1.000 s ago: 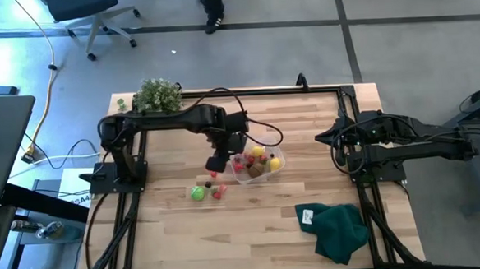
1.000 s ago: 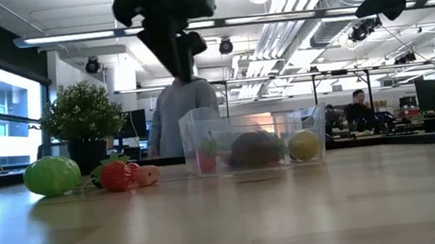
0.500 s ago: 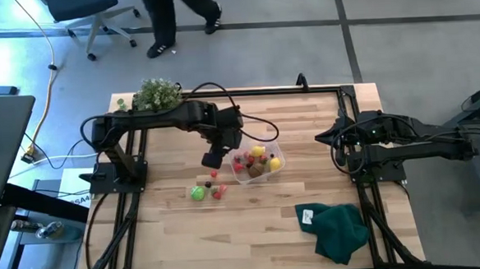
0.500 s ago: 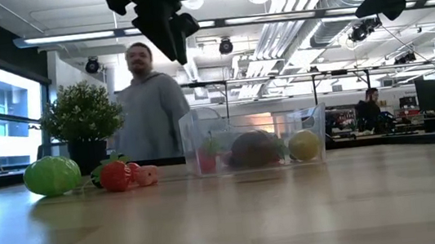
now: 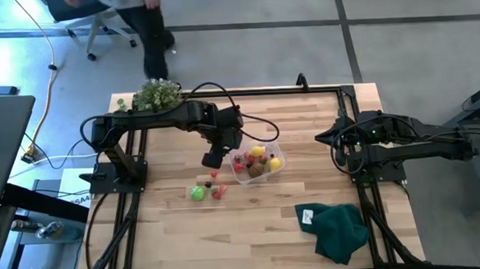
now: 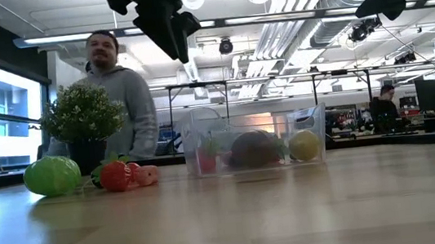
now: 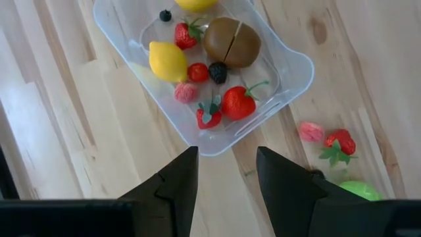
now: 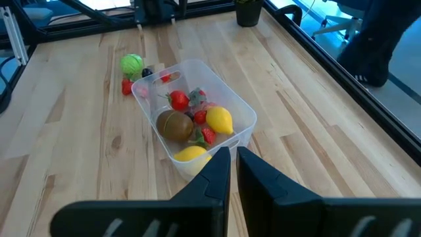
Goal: Pick and placing Produce into tupperware
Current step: Put the red cherry into the transparent bin
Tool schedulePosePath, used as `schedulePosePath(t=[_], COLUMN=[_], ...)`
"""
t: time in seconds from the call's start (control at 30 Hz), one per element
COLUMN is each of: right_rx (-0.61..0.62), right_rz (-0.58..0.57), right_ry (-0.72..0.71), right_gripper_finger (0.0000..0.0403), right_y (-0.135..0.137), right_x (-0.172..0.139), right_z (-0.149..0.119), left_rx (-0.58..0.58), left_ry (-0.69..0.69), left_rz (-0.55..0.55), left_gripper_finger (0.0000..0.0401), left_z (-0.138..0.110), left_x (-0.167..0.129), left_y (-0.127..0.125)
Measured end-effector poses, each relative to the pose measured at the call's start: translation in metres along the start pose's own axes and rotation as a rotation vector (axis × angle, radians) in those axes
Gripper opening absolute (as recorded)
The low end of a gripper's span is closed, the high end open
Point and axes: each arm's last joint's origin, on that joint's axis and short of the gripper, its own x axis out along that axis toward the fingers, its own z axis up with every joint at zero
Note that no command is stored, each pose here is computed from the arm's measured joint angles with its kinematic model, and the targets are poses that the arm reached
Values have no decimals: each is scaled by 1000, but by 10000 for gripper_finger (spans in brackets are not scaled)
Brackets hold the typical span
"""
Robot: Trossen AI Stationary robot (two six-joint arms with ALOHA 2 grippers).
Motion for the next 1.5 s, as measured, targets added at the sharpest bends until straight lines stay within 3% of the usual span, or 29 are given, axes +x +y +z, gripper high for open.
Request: schedulePosePath(t=[0.43, 0.57, 0.8, 1.3, 1.5], right_rx=[0, 0, 0, 0, 0], right_rz=[0, 0, 0, 0, 0], right_ry=[0, 0, 0, 0, 0], right_gripper_finger=[19, 19, 19, 19, 19], right_y=[0, 0, 0, 0, 0], right_x=[0, 0, 0, 0, 0], right_z=[0, 0, 0, 0, 0], left_rx=[-4, -18, -37, -95, -132], left_ry=[-62, -145, -87, -208, -262], left_rz=[-24, -88, -136, -12, 2], left_gripper_finger=[143, 143, 143, 143, 143], left_z=[4, 6, -13, -51, -62], left_x=[1, 18, 43, 7, 6], left_y=[1, -3, -12, -31, -37])
